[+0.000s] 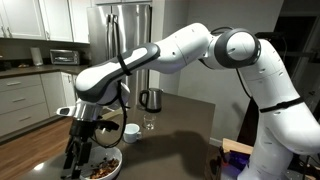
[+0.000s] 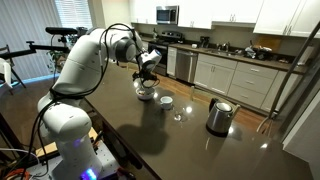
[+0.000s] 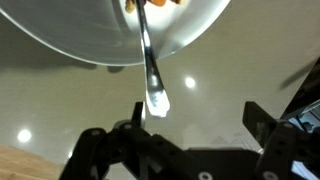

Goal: Use the spoon and put the objects in the bowl into the cup

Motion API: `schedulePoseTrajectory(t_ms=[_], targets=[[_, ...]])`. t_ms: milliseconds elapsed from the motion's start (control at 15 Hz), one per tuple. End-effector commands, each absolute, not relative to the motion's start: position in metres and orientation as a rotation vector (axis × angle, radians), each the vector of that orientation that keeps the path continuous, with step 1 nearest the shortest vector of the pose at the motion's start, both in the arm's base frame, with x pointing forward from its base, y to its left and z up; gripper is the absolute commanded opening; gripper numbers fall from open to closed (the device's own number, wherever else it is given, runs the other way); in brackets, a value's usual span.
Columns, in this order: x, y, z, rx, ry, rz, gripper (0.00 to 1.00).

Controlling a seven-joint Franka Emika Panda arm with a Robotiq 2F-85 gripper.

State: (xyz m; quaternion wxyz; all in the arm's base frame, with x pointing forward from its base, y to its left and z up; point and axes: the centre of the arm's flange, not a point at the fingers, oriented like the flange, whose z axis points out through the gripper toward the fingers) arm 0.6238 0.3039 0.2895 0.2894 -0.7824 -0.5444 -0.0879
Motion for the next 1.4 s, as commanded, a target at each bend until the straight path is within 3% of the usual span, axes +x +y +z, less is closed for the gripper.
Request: schedulePoseTrajectory(t_ms=[0, 1333], targets=[[0.644, 0.295, 0.28, -2.085, -1.442, -0.262, 1.0], [0.634, 0.267, 0.255, -2.129, -1.277, -0.08, 1.0]])
